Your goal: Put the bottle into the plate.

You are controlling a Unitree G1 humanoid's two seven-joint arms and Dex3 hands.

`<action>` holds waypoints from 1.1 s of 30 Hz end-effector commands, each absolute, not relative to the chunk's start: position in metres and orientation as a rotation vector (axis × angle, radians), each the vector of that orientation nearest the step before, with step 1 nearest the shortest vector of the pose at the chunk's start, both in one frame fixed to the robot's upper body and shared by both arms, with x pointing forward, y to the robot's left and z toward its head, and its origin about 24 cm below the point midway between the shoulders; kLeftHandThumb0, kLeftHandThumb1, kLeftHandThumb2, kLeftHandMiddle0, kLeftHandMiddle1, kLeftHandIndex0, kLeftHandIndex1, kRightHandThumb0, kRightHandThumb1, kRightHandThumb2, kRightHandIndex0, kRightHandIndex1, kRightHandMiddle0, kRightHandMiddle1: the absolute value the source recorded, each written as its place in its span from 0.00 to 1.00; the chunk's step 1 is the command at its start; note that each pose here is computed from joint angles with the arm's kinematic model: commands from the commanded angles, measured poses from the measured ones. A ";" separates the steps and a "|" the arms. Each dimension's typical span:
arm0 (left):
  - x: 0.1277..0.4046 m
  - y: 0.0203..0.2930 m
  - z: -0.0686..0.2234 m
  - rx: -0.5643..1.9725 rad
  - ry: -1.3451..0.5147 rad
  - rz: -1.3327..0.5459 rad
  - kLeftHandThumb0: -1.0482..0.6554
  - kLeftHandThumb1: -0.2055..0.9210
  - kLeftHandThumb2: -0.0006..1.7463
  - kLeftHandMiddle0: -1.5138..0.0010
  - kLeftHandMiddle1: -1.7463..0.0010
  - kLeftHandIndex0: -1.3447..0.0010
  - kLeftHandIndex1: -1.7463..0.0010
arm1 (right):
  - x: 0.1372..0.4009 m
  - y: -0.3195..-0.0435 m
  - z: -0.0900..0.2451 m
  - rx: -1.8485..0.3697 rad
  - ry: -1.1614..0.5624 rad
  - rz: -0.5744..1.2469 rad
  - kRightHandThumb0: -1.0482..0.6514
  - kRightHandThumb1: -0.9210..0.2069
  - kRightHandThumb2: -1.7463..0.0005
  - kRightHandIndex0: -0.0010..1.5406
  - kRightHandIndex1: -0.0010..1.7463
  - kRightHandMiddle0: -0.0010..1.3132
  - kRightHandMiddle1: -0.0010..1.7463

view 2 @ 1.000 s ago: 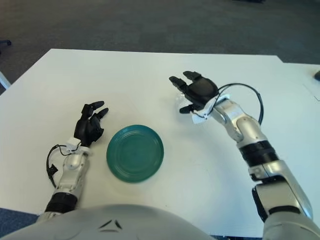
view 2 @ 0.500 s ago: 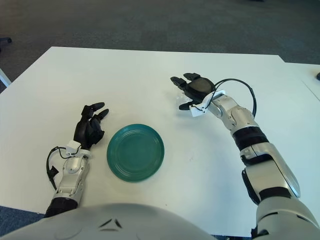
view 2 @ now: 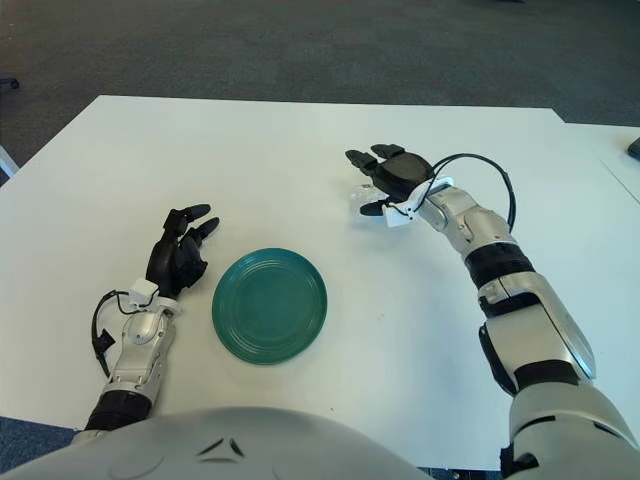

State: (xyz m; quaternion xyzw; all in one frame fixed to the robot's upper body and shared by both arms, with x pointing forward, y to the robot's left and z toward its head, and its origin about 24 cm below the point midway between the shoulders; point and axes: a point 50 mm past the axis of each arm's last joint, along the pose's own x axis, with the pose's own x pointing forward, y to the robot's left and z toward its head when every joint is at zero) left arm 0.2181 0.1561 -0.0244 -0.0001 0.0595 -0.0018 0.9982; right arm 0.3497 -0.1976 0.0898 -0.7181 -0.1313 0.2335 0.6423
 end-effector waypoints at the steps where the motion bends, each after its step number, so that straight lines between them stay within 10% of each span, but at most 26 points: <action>1: 0.191 0.162 -0.044 0.018 0.275 0.040 0.17 1.00 0.56 0.70 0.78 0.90 0.40 | 0.356 -0.198 0.099 -1.617 -0.324 0.500 0.00 0.00 0.59 0.00 0.00 0.00 0.00; 33: 0.181 0.175 -0.044 0.015 0.293 0.064 0.18 1.00 0.53 0.68 0.76 0.87 0.40 | 0.354 -0.210 0.090 -1.542 -0.262 0.471 0.00 0.00 0.63 0.00 0.00 0.00 0.00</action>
